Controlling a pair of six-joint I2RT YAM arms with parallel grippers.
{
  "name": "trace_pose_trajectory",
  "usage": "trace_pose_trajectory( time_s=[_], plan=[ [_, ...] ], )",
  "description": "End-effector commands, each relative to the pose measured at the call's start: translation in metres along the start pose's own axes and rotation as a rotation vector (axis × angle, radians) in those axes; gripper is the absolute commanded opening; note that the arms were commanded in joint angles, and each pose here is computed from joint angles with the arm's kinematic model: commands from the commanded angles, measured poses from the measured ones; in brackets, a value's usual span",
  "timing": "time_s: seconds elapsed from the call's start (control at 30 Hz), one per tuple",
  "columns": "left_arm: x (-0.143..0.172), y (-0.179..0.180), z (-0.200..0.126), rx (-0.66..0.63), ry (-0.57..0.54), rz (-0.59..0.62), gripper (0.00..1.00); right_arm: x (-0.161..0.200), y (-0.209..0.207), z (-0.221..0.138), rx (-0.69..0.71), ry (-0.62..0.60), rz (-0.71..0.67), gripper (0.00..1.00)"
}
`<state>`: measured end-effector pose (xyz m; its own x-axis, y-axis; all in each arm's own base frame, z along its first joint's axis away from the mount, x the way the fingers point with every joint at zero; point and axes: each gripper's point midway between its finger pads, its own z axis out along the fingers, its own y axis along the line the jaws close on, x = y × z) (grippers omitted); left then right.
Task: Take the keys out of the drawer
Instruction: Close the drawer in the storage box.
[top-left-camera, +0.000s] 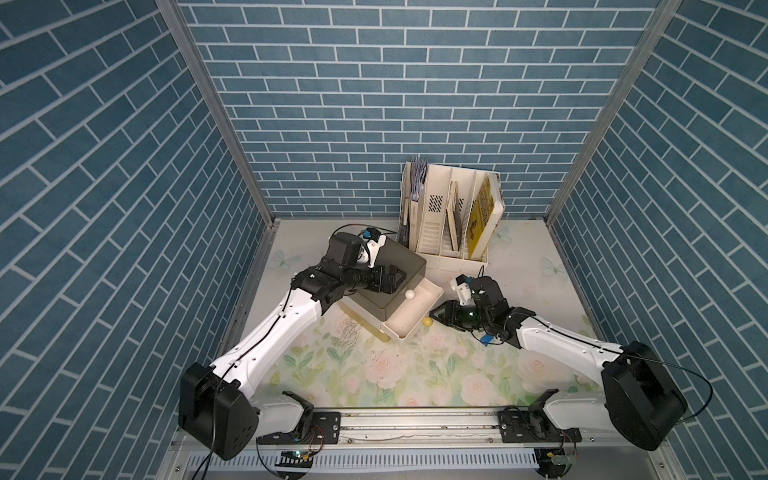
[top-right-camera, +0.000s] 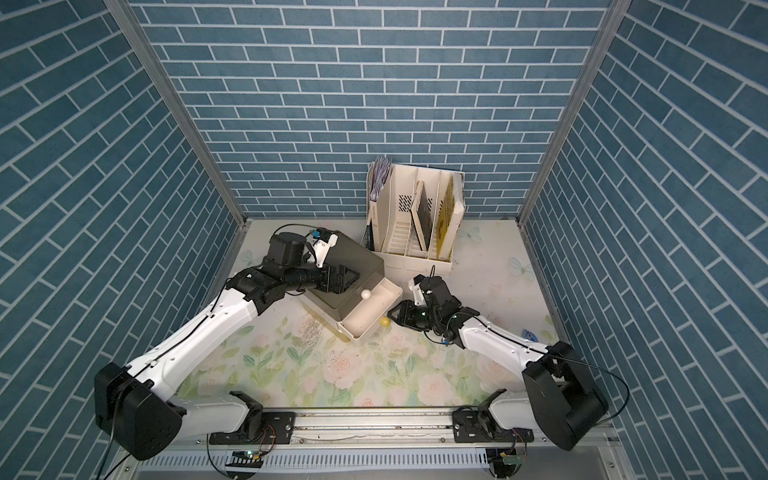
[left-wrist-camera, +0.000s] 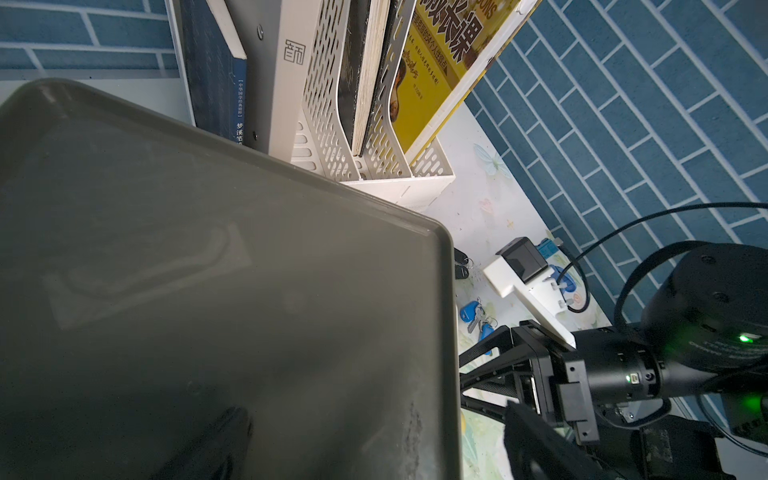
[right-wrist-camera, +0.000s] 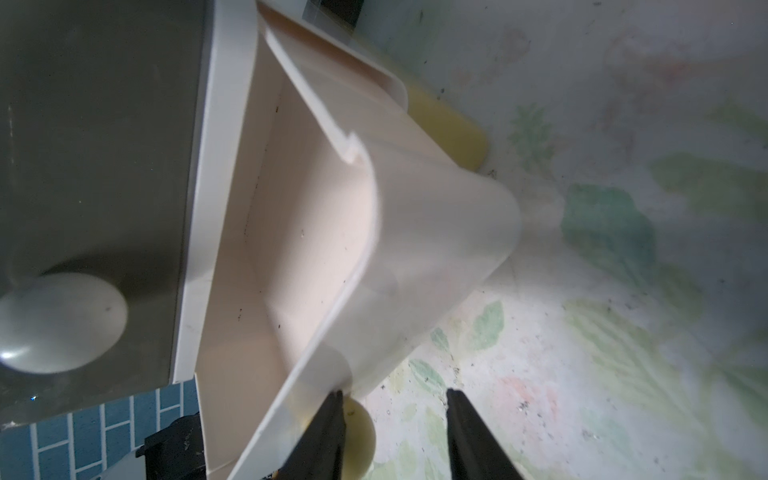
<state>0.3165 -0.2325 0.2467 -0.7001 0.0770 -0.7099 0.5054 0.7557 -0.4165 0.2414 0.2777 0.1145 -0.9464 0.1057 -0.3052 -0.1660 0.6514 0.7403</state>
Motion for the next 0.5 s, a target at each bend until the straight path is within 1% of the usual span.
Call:
trace_pose_trajectory(
  time_s=[0.0, 0.17, 0.37, 0.47],
  plan=[
    [0.029, 0.01, 0.003, -0.021, 0.094, -0.053, 1.0, -0.01, 0.015, 0.006, -0.031, -0.022, -0.014, 0.43],
    [0.031, 0.009, 0.002, -0.018, 0.096, -0.053, 1.0, -0.02, 0.02, 0.013, -0.037, -0.053, -0.024, 0.43],
    [0.03, 0.009, 0.002, -0.018, 0.098, -0.051, 1.0, -0.034, 0.031, 0.016, -0.083, -0.115, -0.027, 0.42],
    [0.031, 0.009, 0.002, -0.019, 0.099, -0.05, 1.0, -0.038, 0.034, 0.02, -0.099, -0.125, -0.026, 0.43]
  ],
)
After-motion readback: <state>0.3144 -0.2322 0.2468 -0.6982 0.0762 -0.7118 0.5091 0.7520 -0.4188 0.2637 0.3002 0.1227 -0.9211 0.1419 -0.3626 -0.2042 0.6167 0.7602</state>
